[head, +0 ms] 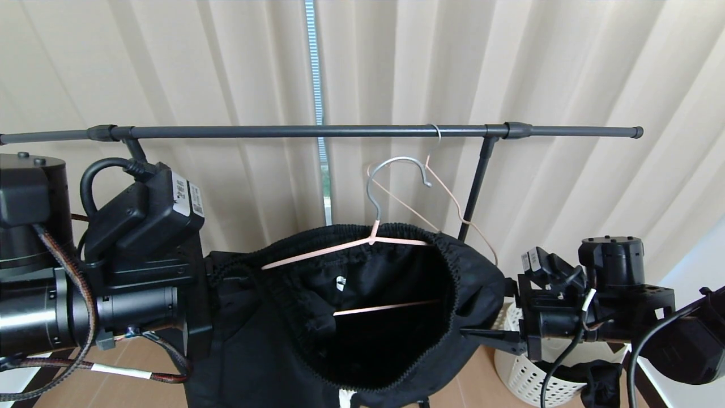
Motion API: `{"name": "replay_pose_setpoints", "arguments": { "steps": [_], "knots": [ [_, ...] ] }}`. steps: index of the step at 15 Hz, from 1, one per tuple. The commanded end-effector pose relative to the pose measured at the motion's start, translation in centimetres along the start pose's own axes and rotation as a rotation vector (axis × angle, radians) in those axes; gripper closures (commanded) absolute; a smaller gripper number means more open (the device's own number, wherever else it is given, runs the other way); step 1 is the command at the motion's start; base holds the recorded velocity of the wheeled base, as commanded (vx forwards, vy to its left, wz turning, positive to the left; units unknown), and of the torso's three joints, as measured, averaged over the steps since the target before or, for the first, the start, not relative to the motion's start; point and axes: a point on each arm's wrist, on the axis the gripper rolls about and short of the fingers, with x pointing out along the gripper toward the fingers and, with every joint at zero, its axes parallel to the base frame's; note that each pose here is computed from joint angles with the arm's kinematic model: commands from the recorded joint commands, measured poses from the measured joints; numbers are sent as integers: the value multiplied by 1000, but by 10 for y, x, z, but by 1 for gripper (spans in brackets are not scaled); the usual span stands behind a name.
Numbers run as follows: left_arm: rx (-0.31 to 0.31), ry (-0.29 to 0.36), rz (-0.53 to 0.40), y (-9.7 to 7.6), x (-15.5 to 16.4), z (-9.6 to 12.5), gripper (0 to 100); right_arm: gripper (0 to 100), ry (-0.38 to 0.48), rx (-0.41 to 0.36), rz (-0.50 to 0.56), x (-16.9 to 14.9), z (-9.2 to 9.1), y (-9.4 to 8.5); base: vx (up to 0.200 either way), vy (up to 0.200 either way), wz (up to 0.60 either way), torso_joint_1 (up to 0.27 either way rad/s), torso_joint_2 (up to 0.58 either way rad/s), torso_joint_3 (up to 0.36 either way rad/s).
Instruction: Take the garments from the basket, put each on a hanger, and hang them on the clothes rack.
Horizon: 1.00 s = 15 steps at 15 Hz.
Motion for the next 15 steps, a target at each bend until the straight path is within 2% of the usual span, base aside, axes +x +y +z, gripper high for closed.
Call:
{"name": "replay_pose_setpoints", "arguments": {
  "steps": [1, 11, 15],
  "knots": [
    [3, -9, 6, -2, -4, 2, 100, 100, -6, -7, -5, 0, 2, -2, 0, 0, 0, 0, 0, 0],
    [-26, -13, 45, -4, -19, -1, 100, 100, -44, -11, -138, -31, 6, -29, 0, 0, 0, 0, 0, 0],
    [-29, -10, 45, -3, -18, -2, 100, 100, -43, -11, -136, -32, 7, -27, 0, 0, 0, 0, 0, 0]
  ]
}}
